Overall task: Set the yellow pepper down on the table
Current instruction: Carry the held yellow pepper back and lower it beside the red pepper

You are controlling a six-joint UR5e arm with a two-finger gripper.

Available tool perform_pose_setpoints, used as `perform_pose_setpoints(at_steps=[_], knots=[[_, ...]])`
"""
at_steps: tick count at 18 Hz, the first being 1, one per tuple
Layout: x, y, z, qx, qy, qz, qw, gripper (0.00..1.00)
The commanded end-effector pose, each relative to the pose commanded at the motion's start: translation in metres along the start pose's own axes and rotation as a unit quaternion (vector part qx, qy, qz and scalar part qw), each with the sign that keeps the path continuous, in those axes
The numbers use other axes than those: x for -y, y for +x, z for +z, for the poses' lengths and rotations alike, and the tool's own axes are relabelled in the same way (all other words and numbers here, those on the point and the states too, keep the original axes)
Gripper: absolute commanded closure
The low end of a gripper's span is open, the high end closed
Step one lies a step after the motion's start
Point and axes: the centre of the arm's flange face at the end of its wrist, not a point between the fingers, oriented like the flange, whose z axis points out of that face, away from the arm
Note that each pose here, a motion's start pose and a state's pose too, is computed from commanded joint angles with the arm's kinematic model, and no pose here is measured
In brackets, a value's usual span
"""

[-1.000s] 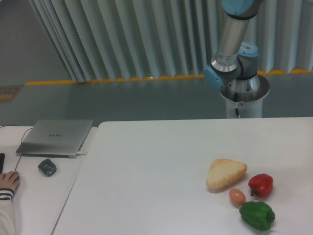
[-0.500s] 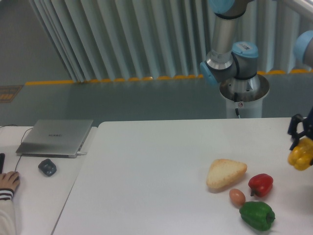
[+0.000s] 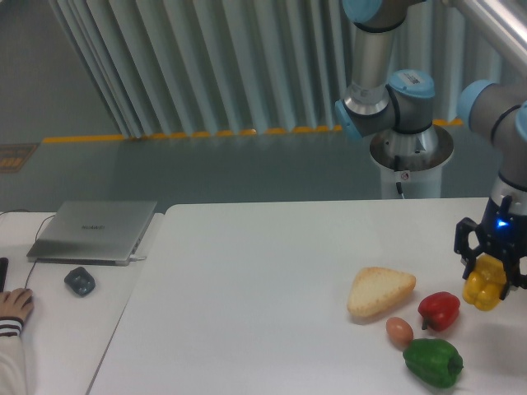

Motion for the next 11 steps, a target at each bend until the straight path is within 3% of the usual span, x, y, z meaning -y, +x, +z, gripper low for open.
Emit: perform_pose_setpoints(at_steps=[4, 11], knots=[[0.011, 0.003, 0.01, 0.033, -0.018, -0.031, 0.9988, 0.56], [0.021, 0.022, 0.039, 0.031, -0.038, -0.055, 0.9973, 0.56]])
